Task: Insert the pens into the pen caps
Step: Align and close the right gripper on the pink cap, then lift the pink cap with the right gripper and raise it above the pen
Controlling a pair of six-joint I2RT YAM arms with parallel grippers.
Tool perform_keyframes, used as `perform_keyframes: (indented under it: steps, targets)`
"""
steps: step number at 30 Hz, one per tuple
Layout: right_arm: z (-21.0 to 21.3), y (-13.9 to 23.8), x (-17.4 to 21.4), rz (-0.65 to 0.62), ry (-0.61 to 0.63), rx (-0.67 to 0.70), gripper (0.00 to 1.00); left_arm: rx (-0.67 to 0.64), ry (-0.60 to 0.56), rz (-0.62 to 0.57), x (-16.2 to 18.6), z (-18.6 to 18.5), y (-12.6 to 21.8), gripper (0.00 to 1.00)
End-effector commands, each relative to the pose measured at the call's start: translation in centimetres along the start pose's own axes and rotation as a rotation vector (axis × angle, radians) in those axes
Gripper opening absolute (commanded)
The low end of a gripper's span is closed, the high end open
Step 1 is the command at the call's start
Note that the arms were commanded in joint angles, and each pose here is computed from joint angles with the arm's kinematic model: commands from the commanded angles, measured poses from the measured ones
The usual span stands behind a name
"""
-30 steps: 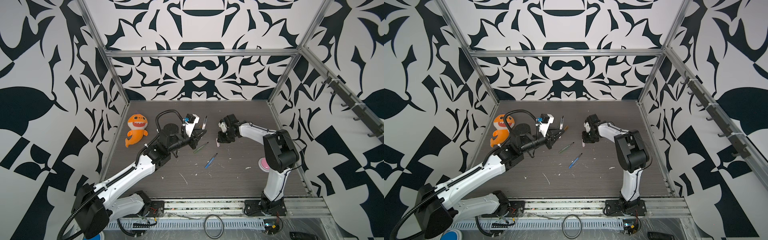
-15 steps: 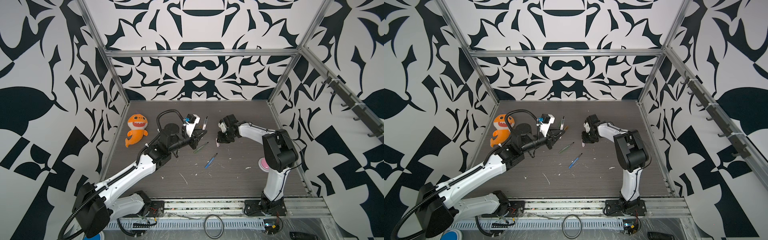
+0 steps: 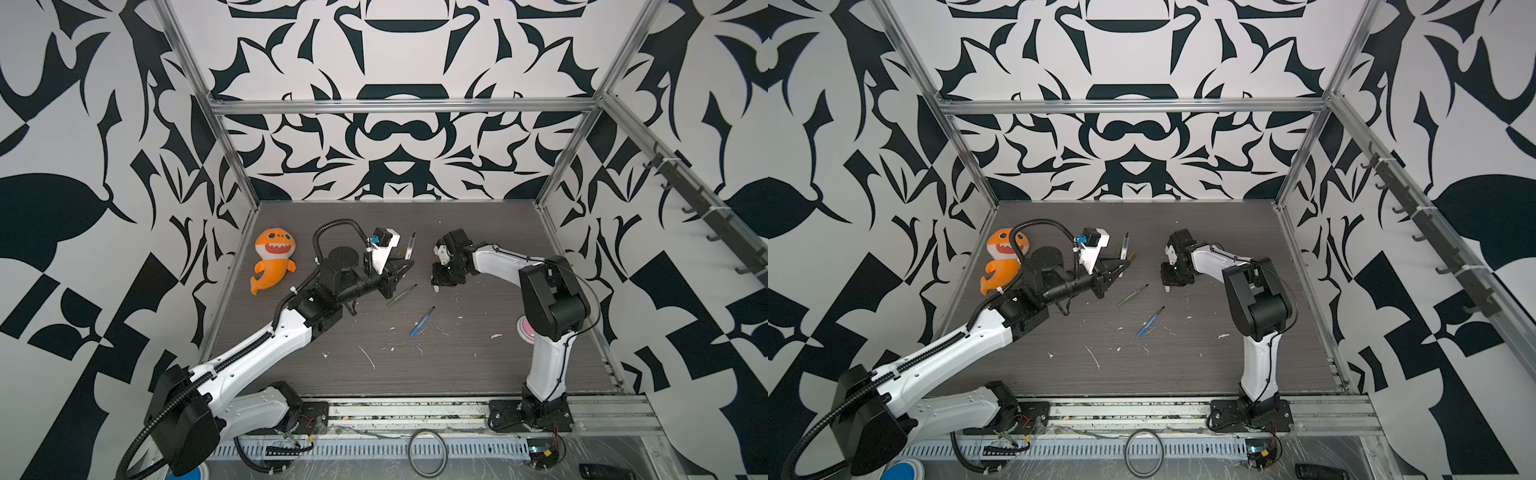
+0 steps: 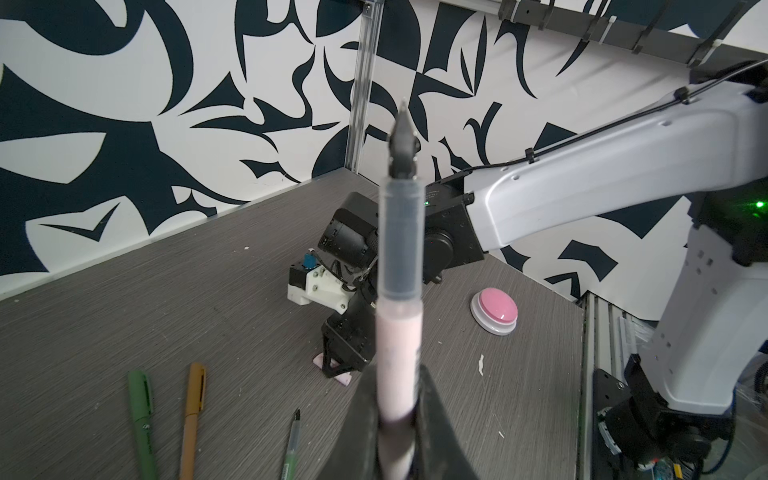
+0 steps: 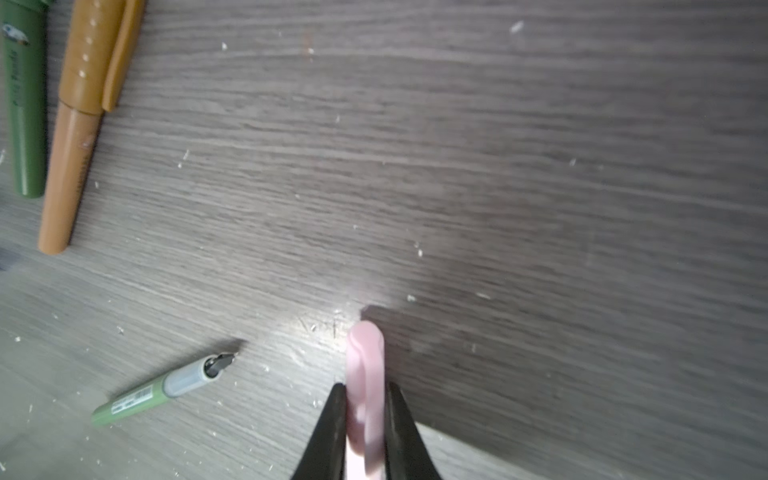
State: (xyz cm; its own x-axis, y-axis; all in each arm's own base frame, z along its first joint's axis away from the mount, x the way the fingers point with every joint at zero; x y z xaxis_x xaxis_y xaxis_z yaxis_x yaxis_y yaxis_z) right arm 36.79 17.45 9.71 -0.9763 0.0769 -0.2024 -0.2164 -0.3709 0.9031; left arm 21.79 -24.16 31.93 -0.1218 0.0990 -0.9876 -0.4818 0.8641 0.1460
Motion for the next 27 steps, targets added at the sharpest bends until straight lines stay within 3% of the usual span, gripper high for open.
perform_keyframes:
  steps: [1, 5, 12, 27]
  targets:
    - [0.1, 0.0, 0.0, -0.003, 0.006, 0.057, 0.19, 0.012, -0.007, -0.047, -1.5, -0.2, 0.2, 0.06]
    - [0.3, 0.5, 0.0, -0.026, 0.010, 0.049, 0.18, 0.010, -0.007, -0.047, -1.5, -0.2, 0.2, 0.06]
    - [1.7, 3.2, 0.1, -0.141, 0.039, -0.087, 0.17, 0.007, -0.007, -0.041, -1.3, -0.2, 0.1, 0.06]
    - [6.8, 15.9, 2.5, -0.551, 0.171, -0.462, 0.14, 0.011, 0.006, -0.027, -0.9, -0.1, -0.3, 0.06]
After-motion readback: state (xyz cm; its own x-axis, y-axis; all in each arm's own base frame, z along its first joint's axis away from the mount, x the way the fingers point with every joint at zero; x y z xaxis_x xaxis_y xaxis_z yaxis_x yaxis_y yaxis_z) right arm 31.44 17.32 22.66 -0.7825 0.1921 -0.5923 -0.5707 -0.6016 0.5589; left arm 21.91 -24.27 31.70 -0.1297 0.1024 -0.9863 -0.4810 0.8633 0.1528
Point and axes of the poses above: each gripper's point midway between its finger pads, its own y axis back along the fingers, its own z axis along the line the jaws close on, x = y × z, the point moved 8 cm from there along y, back along the fingers, and after that the axes turned 9 degrees about -y, right-handed, at the moved point
